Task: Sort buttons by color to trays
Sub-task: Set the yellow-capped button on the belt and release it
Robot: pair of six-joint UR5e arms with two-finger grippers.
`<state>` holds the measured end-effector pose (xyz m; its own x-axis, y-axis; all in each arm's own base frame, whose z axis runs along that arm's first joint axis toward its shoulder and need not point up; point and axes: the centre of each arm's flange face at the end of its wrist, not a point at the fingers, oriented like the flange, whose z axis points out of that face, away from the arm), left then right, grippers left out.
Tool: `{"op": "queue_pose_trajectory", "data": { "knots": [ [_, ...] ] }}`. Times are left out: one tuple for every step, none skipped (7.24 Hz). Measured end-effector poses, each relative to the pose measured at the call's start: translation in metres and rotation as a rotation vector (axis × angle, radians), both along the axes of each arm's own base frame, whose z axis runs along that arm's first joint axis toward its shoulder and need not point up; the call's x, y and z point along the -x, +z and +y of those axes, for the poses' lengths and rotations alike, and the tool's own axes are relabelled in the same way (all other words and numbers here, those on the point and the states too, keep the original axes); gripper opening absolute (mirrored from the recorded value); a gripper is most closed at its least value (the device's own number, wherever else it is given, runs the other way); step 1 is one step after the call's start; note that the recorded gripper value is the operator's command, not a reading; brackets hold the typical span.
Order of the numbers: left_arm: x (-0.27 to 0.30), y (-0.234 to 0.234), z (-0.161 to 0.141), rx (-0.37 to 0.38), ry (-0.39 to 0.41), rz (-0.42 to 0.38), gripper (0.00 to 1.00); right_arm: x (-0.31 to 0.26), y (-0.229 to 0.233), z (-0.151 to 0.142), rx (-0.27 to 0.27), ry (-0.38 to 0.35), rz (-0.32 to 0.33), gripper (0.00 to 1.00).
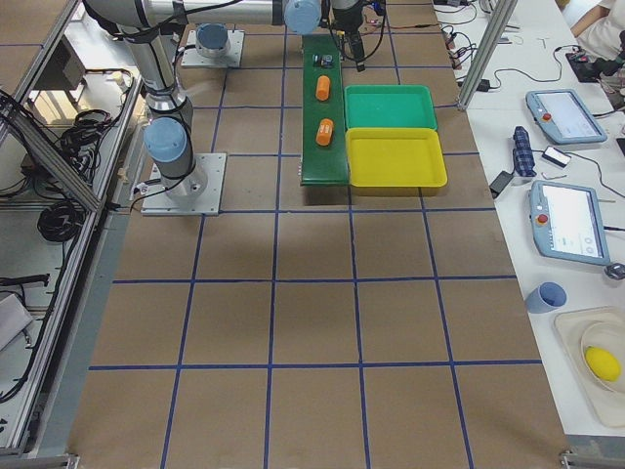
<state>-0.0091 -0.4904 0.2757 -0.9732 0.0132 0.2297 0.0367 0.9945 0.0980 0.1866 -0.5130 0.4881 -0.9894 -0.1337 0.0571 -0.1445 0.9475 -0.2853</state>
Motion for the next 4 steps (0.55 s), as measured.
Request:
{"op": "queue_pose_trajectory", "data": {
  "knots": [
    [0.004,-0.011,0.002,0.008,-0.001,0.007,0.37,0.0,-0.001,0.0,-0.003,-0.001,0.0,1.0],
    [0.005,-0.018,0.001,0.023,-0.003,0.008,0.99,0.0,-0.002,0.001,-0.011,-0.001,0.002,1.0],
    [0.006,-0.022,0.004,0.026,0.002,0.008,1.0,0.0,-0.004,0.002,-0.024,-0.001,0.013,1.0],
    [0.008,-0.026,0.008,0.015,0.017,0.009,1.0,0.002,-0.009,0.003,-0.044,-0.004,0.031,1.0]
  ]
}}
